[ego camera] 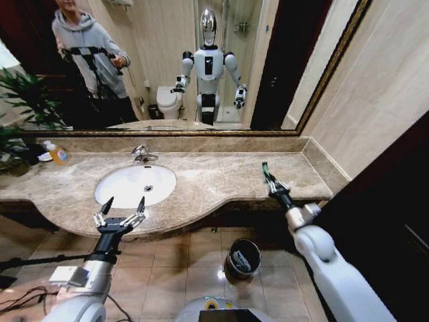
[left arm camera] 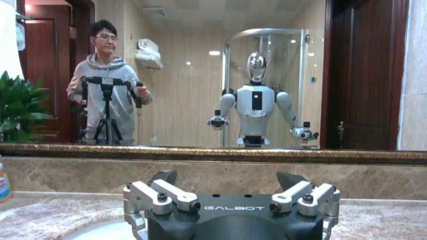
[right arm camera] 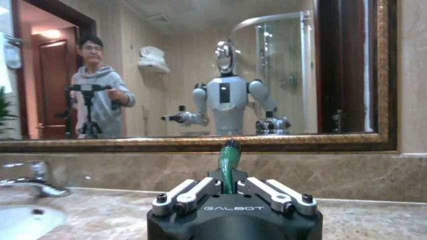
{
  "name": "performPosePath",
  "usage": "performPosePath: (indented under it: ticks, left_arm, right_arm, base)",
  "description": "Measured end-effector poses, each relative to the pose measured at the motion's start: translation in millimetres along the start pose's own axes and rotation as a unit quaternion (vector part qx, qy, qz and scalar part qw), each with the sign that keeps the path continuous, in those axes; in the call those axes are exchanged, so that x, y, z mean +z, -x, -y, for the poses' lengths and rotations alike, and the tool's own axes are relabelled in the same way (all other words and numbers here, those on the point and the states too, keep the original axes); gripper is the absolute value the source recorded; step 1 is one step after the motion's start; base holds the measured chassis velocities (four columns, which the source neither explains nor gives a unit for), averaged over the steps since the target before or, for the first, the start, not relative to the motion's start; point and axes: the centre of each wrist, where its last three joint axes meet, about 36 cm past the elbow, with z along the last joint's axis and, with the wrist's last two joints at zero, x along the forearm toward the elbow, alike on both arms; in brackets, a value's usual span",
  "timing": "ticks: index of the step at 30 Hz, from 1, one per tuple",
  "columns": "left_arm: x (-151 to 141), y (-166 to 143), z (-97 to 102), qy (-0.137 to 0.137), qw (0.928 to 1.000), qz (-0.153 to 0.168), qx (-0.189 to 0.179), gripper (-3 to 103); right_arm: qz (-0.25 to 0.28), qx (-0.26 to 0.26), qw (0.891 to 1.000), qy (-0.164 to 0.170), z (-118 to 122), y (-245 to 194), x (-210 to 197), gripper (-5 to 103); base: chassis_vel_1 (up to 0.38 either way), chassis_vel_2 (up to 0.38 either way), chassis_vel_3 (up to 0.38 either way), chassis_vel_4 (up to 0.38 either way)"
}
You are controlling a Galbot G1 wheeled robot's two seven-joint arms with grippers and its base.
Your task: Pick up the trash from the sink and place it in the trash bin.
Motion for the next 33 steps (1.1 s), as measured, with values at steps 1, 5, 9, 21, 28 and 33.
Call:
performPosePath:
  ticks: [1, 5, 9, 21, 28, 33]
  left_arm:
    - [0.0, 0.0, 0.0, 0.0, 1.0, 0.0, 0.0, 100]
    - [0.0, 0.0, 0.0, 0.0, 1.0, 0.0, 0.0, 100]
    - [0.0, 0.0, 0.0, 0.0, 1.0, 0.0, 0.0, 100]
    - [0.0, 0.0, 0.0, 0.0, 1.0, 0.0, 0.0, 100]
    - [0.0, 0.0, 0.0, 0.0, 1.0, 0.0, 0.0, 100]
    - [0.0, 0.0, 0.0, 0.0, 1.0, 0.0, 0.0, 100]
  right_arm:
    - [0.0, 0.0, 1.0, 0.0, 0.0, 0.0, 0.0, 8]
    - [-0.007, 0.006, 1.0, -0.004, -10.6, -33.5, 7.1, 8]
    - [-0.032, 0.014, 0.999, -0.01, -22.0, -69.8, 25.6, 8]
    - [-0.109, 0.013, 0.994, -0.013, -49.5, -132.6, 107.6, 7]
    - [-0.185, 0.014, 0.982, -0.021, -38.6, -158.1, 178.2, 7]
    - [-0.235, 0.008, 0.972, -0.032, -29.4, -163.2, 234.7, 7]
  base:
    - [0.0, 0.0, 0.0, 0.0]
    - [0.0, 0.0, 0.0, 0.0]
    - [0.0, 0.0, 0.0, 0.0]
    - [0.0, 0.0, 0.0, 0.0]
    - [0.0, 0.0, 0.0, 0.0]
    - [0.0, 0.0, 0.0, 0.0]
